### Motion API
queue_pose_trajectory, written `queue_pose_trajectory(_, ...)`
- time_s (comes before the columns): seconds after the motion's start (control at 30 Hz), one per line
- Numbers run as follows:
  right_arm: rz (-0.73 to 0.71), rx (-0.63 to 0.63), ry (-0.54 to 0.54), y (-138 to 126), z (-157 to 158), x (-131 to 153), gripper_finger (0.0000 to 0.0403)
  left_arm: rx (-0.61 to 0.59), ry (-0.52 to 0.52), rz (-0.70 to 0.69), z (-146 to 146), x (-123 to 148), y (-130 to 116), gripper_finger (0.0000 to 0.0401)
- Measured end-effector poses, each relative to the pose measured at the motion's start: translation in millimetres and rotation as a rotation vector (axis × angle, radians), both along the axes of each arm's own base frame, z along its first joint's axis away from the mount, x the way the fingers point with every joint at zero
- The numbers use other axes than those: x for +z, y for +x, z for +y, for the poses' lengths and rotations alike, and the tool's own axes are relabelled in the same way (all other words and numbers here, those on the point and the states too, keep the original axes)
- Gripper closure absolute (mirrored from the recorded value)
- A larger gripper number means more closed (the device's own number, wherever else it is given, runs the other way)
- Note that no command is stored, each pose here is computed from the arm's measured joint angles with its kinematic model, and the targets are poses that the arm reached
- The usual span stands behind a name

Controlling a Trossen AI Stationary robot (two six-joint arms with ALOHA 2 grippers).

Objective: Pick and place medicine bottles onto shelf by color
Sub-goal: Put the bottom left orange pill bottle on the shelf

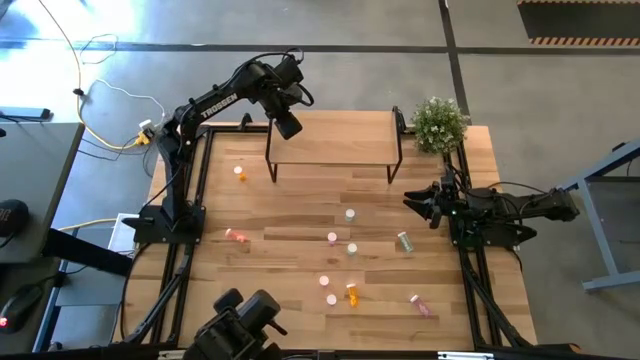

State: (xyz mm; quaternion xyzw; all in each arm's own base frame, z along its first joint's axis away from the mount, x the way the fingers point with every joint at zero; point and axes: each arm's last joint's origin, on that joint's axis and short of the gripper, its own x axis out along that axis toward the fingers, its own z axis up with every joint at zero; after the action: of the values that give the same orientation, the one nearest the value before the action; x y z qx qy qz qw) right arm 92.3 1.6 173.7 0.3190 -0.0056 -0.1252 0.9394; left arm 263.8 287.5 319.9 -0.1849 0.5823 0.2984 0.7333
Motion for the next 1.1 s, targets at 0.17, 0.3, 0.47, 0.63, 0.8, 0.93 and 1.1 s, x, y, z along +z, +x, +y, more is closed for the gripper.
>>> queue_pose_trajectory(0.17, 0.000, 0.000, 0.000, 0.0, 0.0, 0.0, 0.0212, 0.000, 0.000, 0.001, -0.2, 0.0, 0.2, 0.0286)
queue_pose_trajectory(0.3, 0.000, 0.000, 0.000, 0.0, 0.0, 0.0, 0.0212, -0.002, -0.001, 0.001, -1.2, 0.0, 1.1, 0.0282)
queue_pose_trajectory(0.47, 0.000, 0.000, 0.000, 0.0, 0.0, 0.0, 0.0212, -0.017, -0.010, 0.013, -2.0, -2.8, 2.8, 0.0257)
queue_pose_trajectory(0.63, 0.000, 0.000, 0.000, 0.0, 0.0, 0.0, 0.0212, -0.016, -0.005, 0.011, -2.0, -2.2, 2.7, 0.0224)
queue_pose_trajectory(0.8, 0.000, 0.000, 0.000, 0.0, 0.0, 0.0, 0.0212, -0.009, 0.012, 0.028, -1.5, -2.0, 2.2, 0.0203)
queue_pose_trajectory(0.93, 0.000, 0.000, 0.000, 0.0, 0.0, 0.0, 0.0212, -0.008, 0.014, 0.029, -1.4, -1.7, 2.0, 0.0200)
queue_pose_trajectory(1.1, -0.016, -0.016, 0.008, 0.0, -0.4, 1.3, 0.0212, -0.015, 0.051, -0.002, -2.2, 17.7, 1.2, 0.0202)
